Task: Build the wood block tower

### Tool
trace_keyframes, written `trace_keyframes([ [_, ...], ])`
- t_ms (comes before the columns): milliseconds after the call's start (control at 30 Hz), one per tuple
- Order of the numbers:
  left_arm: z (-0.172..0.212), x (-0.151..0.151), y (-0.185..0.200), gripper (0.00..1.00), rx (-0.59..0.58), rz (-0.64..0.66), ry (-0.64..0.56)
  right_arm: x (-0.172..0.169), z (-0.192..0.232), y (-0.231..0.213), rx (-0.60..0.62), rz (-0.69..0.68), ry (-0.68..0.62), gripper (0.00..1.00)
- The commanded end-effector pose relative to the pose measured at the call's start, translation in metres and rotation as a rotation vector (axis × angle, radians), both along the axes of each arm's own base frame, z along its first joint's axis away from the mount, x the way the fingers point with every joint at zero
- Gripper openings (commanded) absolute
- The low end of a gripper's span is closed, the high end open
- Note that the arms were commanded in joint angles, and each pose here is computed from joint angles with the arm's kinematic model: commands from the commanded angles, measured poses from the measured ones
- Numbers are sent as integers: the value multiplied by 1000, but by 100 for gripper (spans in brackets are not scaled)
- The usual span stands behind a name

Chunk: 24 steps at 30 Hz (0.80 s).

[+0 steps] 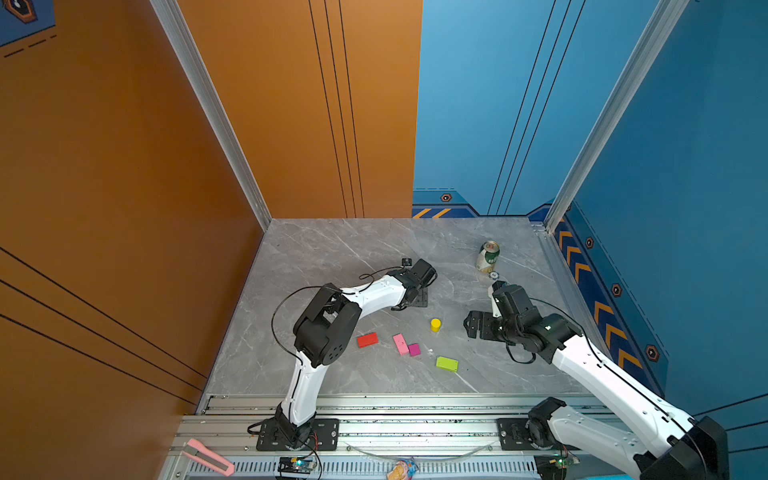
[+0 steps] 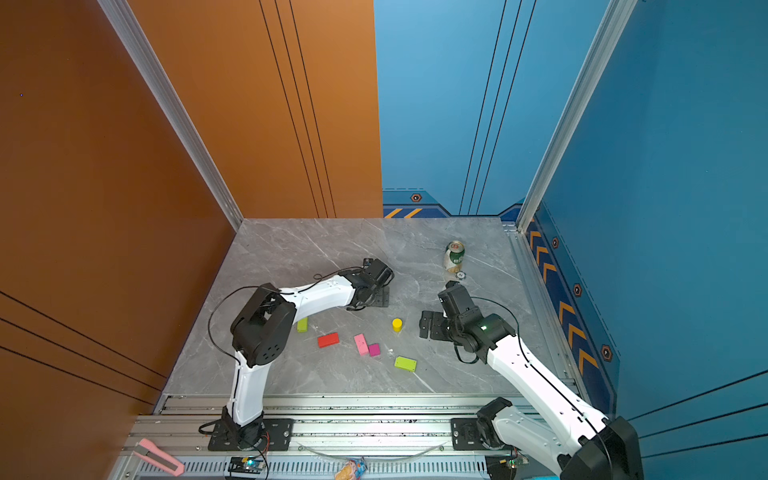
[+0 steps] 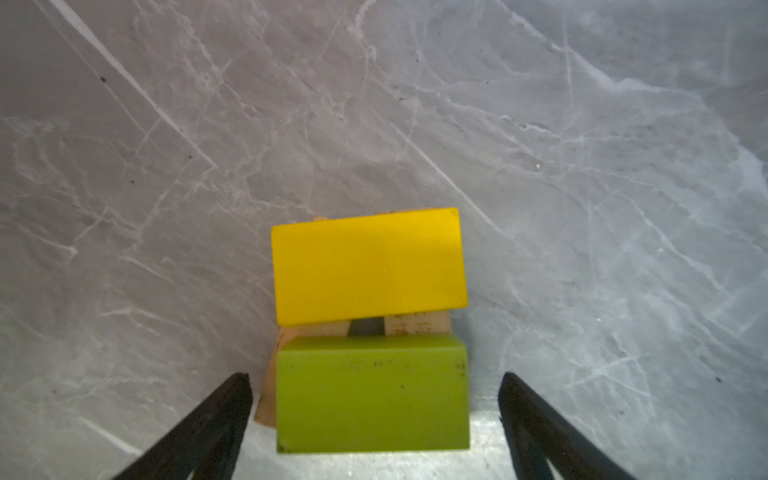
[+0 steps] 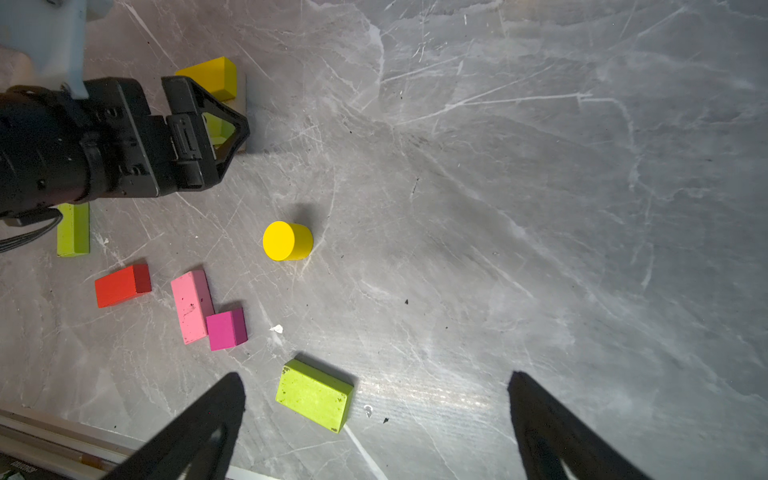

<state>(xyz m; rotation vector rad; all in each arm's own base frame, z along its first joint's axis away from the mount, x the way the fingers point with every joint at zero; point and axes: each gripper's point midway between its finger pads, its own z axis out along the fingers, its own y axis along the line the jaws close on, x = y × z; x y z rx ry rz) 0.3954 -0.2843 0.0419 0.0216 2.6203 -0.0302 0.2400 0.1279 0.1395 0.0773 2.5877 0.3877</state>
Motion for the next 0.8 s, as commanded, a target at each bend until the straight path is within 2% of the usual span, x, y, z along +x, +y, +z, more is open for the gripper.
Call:
trace_keyframes([
  [0,29,-1,-13,95,-32,-41,-35,-5,-1,-2,4,1,10,100],
  [200,40,-2,-11,95,-31,-41,-57,-7,2,-5,-1,-4,1,100],
  [767,23,2,4,100,29,-50,-33,-12,5,-8,-3,-5,1,100],
])
